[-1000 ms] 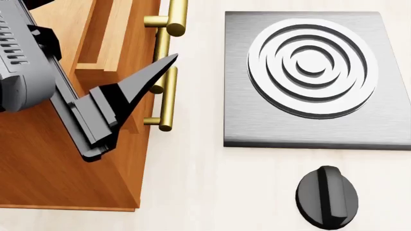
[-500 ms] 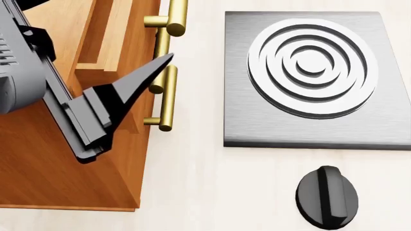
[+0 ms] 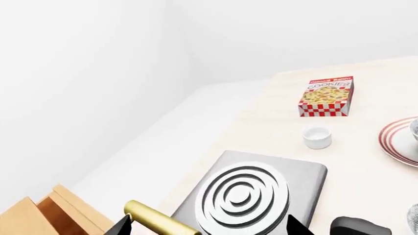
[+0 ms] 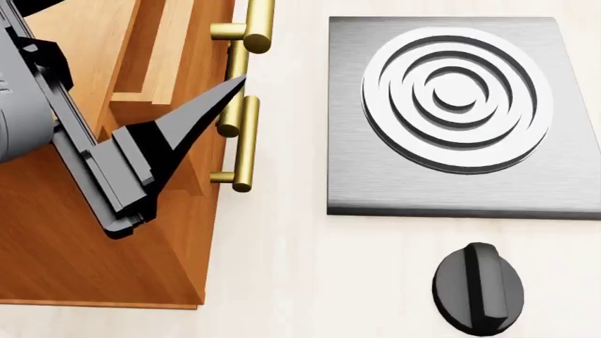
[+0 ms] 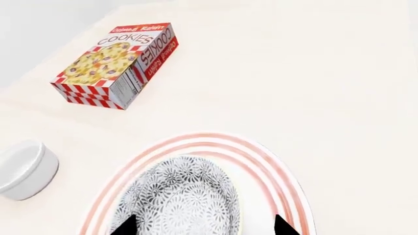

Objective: Pick the akita bowl on the wooden cabinet and place it on the plate.

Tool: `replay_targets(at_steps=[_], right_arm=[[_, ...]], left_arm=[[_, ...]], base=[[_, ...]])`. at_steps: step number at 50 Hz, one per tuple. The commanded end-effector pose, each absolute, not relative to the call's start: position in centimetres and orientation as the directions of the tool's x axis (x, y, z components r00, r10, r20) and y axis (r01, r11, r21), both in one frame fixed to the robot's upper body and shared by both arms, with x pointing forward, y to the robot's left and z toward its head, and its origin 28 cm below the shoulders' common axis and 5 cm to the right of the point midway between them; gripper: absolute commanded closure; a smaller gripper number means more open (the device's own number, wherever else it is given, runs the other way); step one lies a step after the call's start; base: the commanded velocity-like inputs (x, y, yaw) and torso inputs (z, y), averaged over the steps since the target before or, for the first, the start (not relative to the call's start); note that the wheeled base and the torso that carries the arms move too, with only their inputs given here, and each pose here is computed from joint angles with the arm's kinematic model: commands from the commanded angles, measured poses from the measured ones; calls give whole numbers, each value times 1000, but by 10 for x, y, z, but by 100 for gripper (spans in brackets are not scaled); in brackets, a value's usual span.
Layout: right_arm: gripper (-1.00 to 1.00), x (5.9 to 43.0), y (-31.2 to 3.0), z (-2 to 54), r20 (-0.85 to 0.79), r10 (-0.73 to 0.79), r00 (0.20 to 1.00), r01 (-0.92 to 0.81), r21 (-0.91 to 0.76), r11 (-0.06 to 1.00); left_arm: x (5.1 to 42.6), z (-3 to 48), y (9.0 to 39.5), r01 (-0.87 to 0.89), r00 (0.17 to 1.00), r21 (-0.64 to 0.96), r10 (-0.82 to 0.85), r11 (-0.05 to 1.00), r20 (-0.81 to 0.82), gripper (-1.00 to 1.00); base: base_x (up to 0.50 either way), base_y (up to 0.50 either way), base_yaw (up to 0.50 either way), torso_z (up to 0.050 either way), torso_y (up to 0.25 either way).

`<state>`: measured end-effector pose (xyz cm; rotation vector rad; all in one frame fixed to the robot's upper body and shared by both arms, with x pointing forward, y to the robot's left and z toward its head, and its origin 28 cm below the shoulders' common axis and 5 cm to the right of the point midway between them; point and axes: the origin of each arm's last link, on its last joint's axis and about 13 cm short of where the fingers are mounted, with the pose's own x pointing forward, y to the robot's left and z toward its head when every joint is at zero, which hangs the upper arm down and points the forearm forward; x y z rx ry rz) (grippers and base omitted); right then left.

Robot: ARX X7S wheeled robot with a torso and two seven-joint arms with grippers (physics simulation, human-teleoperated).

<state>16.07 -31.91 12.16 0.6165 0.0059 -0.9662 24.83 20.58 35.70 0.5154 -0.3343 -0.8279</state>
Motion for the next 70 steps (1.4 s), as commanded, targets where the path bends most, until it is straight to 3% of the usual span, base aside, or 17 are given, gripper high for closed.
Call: replay_targets(at_steps=[1,24,70], right_arm=[[-100,157,-317,141,-225,-769,598,749,497,437],[-100,167,-285,224,70,-690,721,545,558,626],[-100,155,-230,313,356,-468,809,283,461,841]], left_arm=[[247,357,206,610,634,556,-769,565,85,-100],[246,359,207,608,634,554,-768,569,93,-100],[239,356,214,596,645,549,-756,587,108,-100]], base=[[0,0,0,0,0],[0,0,0,0,0],[0,0,0,0,0]])
